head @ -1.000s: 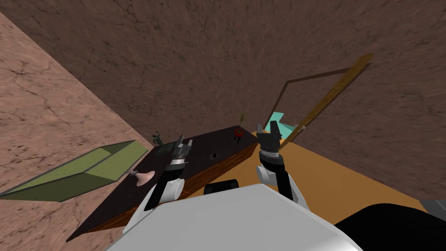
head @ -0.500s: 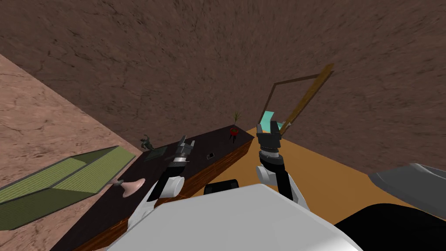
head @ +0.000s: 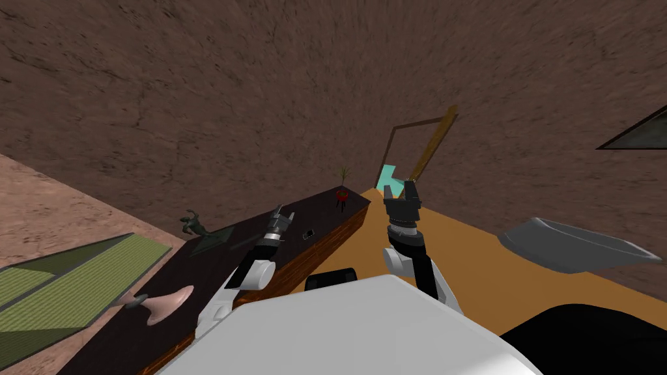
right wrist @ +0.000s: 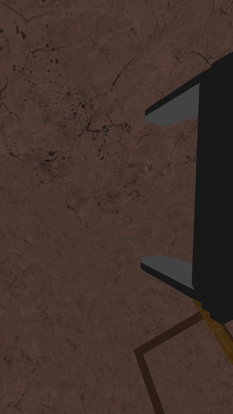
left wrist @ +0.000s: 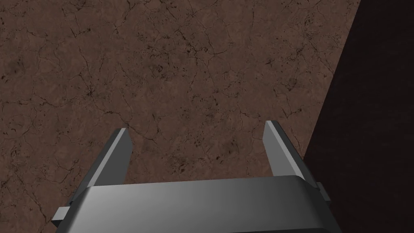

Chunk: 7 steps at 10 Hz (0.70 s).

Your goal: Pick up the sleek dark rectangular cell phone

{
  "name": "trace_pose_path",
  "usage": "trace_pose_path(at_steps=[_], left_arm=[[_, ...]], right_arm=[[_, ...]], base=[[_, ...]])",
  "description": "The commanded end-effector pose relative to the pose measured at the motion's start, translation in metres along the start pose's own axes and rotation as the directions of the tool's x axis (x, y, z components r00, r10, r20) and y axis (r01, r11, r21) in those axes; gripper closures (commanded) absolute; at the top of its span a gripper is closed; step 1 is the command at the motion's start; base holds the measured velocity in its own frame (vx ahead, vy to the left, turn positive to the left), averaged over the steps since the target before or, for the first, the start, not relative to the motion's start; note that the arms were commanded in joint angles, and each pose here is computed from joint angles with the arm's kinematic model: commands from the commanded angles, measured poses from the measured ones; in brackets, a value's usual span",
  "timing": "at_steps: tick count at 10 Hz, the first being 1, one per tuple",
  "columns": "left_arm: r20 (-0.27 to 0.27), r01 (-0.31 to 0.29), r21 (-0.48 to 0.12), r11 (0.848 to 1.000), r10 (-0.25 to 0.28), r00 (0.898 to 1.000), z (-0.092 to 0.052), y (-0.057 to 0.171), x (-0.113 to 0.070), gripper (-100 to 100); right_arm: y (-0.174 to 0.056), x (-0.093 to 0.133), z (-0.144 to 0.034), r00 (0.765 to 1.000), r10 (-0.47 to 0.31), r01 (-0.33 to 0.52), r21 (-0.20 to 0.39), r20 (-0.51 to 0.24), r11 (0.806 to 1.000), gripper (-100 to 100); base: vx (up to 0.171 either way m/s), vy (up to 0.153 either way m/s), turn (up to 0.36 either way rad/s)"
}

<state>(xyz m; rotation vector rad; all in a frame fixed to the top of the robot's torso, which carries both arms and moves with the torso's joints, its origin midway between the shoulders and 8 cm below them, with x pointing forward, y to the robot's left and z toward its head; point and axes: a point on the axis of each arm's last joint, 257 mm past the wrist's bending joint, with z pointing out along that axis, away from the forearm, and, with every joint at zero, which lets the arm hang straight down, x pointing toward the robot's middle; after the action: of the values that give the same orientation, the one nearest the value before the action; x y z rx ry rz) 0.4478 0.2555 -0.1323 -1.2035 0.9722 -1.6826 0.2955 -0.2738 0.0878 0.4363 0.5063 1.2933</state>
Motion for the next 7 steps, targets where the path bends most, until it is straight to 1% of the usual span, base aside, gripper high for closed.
trace_pose_path(at_steps=[1,2,3,4,5,6,7], left_arm=[[0.012,0.059,-0.070,0.996,-0.059,0.998,0.005,0.021,-0.009,-100],[0.019,0.080,-0.075,0.994,-0.078,0.997,0.005,0.022,-0.010,-100],[0.037,0.118,-0.127,0.985,-0.114,0.993,0.006,0.039,-0.018,-100],[0.039,0.130,-0.127,0.983,-0.126,0.991,0.006,0.039,-0.019,-100],[0.066,0.174,-0.179,0.968,-0.165,0.984,0.006,0.057,-0.028,-100],[0.068,0.181,-0.179,0.967,-0.171,0.983,0.006,0.057,-0.028,-100],[0.102,0.227,-0.231,0.946,-0.208,0.973,0.004,0.076,-0.038,-100]], right_arm=[[0.000,0.000,0.000,1.000,0.000,0.000,0.000,0.000,1.000,0],[0.000,0.000,0.000,1.000,0.000,0.000,0.000,0.000,1.000,0],[0.000,0.000,0.000,1.000,0.000,0.000,0.000,0.000,1.000,0],[0.000,0.000,0.000,1.000,0.000,0.000,0.000,0.000,1.000,0],[0.000,0.000,0.000,1.000,0.000,0.000,0.000,0.000,1.000,0],[0.000,0.000,0.000,1.000,0.000,0.000,0.000,0.000,1.000,0],[0.000,0.000,0.000,1.000,0.000,0.000,0.000,0.000,1.000,0]], base=[[-0.036,-0.035,-0.352],[-0.026,-0.018,-0.129],[-0.021,-0.019,-0.235],[-0.013,-0.012,-0.133],[-0.010,-0.019,-0.240],[-0.010,-0.015,-0.110],[-0.011,-0.027,-0.238]])
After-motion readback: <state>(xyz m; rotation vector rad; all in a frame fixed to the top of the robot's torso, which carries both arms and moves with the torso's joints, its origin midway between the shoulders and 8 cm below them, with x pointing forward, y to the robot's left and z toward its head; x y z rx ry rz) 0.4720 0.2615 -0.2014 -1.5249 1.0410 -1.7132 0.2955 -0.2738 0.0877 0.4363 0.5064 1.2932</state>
